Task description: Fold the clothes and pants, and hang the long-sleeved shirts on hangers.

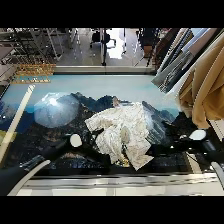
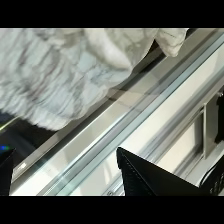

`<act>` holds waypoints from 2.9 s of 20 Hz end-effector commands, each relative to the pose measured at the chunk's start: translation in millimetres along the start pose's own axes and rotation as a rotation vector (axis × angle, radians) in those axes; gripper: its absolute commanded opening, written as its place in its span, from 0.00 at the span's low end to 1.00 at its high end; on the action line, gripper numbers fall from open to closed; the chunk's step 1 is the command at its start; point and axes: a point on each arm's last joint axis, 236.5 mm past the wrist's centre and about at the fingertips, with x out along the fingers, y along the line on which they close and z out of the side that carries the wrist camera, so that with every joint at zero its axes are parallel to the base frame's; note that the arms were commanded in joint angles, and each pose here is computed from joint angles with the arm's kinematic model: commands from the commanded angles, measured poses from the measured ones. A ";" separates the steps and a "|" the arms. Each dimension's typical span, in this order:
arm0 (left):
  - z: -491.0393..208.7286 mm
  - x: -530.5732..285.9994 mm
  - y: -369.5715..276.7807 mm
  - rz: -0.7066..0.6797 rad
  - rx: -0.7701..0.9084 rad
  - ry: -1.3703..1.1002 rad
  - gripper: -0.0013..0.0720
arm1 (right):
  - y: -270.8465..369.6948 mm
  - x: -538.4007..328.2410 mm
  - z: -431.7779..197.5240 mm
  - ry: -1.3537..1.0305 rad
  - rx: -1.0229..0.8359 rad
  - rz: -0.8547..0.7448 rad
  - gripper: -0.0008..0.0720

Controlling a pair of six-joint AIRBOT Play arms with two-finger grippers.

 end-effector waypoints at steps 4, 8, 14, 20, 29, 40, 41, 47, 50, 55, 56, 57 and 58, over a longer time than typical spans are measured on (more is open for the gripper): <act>31.0 28.9 -3.5 -0.037 -0.173 -0.118 0.84 | 6.8 85.8 25.2 0.008 -0.146 -0.156 0.98; 37.4 35.0 8.6 -0.021 -0.226 -0.136 0.04 | -15.2 90.4 36.8 -0.026 -0.108 -0.346 0.03; 58.9 -48.1 -1.9 -0.052 -0.087 -0.268 0.03 | 34.2 -17.3 68.2 -0.128 -0.320 -0.452 0.02; 53.0 -94.9 -11.0 -0.061 0.031 -0.301 0.03 | 88.8 -100.1 82.2 -0.280 -0.419 -0.473 0.02; 31.6 -528.3 -158.6 -0.041 0.425 -1.422 0.03 | 299.0 -335.6 21.9 -0.894 -0.813 -0.277 0.02; -20.7 -329.6 -111.2 -0.273 0.317 -0.745 0.86 | 343.4 -306.0 94.0 -0.847 -0.828 -0.066 0.02; -21.2 -298.2 -96.6 -0.284 0.289 -0.692 0.86 | 341.2 -300.8 104.4 -0.842 -0.817 -0.065 0.02; 44.9 -170.9 -2.7 -0.012 0.269 -0.804 0.97 | 353.8 -288.1 115.3 -0.839 -0.834 -0.025 0.02; 84.7 -150.7 16.3 0.030 0.315 -0.754 0.97 | 366.6 -280.0 106.3 -0.819 -0.874 0.003 0.02; 155.7 -166.1 41.0 0.062 0.292 -0.785 0.68 | 361.2 -279.8 110.2 -0.824 -0.878 -0.039 0.02; 162.3 -169.5 38.5 0.055 0.291 -0.797 0.47 | 361.1 -280.9 111.4 -0.831 -0.877 -0.043 0.02; 165.9 -169.1 28.0 0.026 0.298 -0.804 0.52 | 362.4 -282.8 112.7 -0.842 -0.876 -0.040 0.02; 162.4 -163.9 10.5 -0.007 0.374 -0.792 0.65 | 364.5 -285.8 114.8 -0.860 -0.876 -0.037 0.02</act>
